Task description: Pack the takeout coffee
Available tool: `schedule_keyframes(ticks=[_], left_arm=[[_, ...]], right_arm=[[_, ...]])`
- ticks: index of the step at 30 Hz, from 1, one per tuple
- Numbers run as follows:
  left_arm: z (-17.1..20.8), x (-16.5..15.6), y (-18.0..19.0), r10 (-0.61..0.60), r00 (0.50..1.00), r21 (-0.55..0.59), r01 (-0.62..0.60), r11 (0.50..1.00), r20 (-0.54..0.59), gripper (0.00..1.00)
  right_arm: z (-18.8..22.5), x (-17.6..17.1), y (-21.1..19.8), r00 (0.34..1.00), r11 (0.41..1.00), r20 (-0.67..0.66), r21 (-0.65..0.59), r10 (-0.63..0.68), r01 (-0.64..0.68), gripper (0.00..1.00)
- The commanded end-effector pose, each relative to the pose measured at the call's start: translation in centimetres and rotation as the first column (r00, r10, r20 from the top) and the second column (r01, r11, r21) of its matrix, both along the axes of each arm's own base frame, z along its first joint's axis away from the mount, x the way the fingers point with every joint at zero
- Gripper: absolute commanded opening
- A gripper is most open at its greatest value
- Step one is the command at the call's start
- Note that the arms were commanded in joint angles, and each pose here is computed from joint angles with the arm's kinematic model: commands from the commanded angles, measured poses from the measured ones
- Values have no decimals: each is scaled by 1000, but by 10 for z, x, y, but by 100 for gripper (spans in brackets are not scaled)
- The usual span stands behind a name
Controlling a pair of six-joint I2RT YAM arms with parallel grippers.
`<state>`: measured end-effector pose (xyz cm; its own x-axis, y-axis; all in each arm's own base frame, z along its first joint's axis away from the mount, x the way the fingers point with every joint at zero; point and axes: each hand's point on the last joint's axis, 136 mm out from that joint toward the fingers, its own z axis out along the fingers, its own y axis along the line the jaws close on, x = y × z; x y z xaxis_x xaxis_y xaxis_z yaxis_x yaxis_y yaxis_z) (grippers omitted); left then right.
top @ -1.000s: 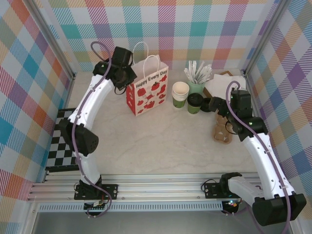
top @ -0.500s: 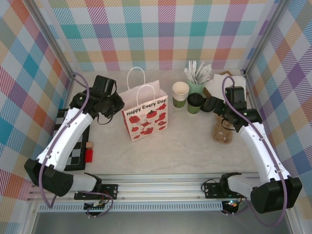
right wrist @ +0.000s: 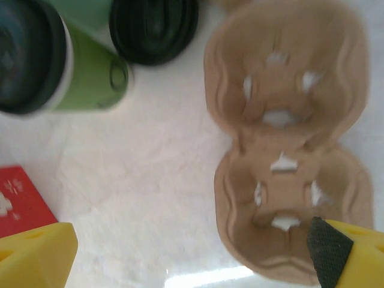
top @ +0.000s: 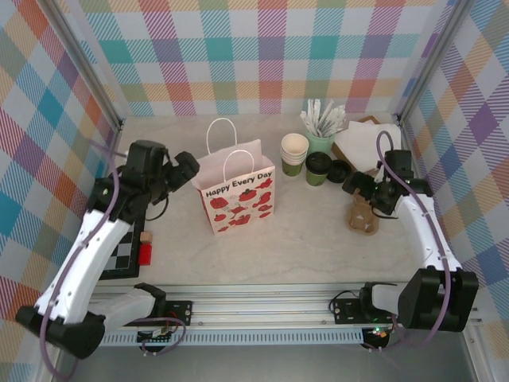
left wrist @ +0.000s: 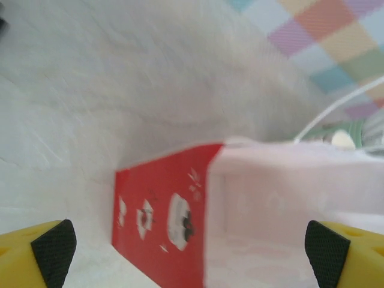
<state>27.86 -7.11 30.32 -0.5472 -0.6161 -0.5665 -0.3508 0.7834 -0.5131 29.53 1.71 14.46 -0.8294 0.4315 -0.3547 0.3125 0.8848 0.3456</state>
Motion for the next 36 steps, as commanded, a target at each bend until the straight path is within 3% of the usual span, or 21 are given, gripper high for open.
schedule_keyframes(ticks=[1,5,8,14,17,22,30,32,36], left_arm=[[8,-14,55,273,952,40,-281,959,137,100],[0,-27,77,398,896,-10,-404,915,195,100],[-8,-32,81,419,887,-20,-423,906,195,100],[-17,-36,85,422,891,25,-431,902,167,100],[-19,-34,84,415,895,36,-426,904,165,100],[-22,-30,81,399,904,56,-411,910,153,100],[-25,-26,80,384,912,93,-399,912,143,100],[-25,-25,81,384,912,99,-399,911,144,100],[-24,-28,84,387,911,126,-405,905,144,100]], right_arm=[[-17,-22,12,996,997,-50,26,75,-73,100],[-40,-26,17,989,996,-124,54,79,-72,100],[-61,-29,15,980,998,-188,15,67,-66,100],[-80,-39,44,959,992,-256,67,120,-106,100],[-80,-40,61,957,989,-262,106,127,-102,100],[-65,-37,112,961,960,-242,273,138,-69,100],[-48,-24,171,960,915,-222,398,173,-73,100],[-44,-26,166,951,930,-237,354,197,-104,100],[-44,-47,117,932,984,-317,85,176,-157,100]])
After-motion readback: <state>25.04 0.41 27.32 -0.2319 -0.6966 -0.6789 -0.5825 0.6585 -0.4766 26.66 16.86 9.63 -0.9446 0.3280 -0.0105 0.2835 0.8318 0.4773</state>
